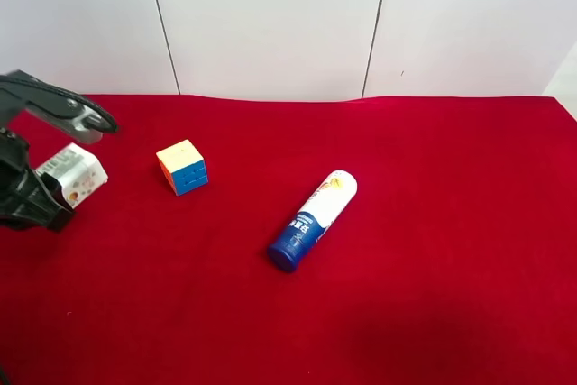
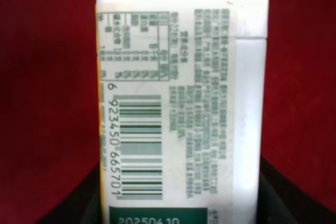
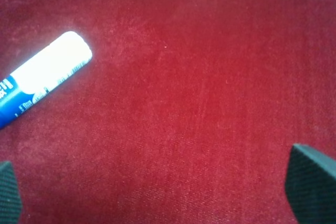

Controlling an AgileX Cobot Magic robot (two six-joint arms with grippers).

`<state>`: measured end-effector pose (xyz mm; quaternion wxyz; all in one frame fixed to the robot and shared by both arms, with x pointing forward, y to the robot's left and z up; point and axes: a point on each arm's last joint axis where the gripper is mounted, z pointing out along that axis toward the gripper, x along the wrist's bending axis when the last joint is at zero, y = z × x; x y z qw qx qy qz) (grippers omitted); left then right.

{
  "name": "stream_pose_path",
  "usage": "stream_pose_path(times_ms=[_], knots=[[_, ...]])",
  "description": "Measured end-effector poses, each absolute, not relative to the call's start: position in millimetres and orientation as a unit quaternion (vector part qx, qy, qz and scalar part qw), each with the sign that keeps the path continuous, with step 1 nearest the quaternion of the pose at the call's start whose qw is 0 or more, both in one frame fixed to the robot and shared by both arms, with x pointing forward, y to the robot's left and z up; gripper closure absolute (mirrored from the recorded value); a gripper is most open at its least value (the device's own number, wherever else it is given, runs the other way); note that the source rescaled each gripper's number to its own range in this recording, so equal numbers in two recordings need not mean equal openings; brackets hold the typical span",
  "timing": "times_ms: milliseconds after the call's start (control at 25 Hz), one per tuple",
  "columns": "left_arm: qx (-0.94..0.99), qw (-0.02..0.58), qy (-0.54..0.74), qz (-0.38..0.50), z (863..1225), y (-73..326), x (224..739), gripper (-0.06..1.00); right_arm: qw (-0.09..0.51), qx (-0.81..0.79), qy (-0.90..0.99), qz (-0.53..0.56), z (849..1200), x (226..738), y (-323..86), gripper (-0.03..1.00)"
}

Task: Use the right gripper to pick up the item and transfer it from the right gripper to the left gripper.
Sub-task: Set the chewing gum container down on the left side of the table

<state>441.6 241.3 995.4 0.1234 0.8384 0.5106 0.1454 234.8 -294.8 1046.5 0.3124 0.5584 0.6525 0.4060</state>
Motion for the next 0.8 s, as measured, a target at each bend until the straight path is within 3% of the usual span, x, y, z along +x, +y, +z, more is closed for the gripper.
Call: stream_pose_path(times_ms=[240, 800], knots=[[0.84, 0.097, 0.523, 0.106, 963.1, 234.9, 458.2, 0.94, 0.312, 0.558, 0.652, 0.406, 1046.5, 234.8, -294.8, -0.03], [0.817, 0.143, 0.549, 0.106, 924.7, 221.5, 486.2, 0.94, 0.312, 0.558, 0.652, 0.406, 1046.5, 234.8, -294.8, -0.03]])
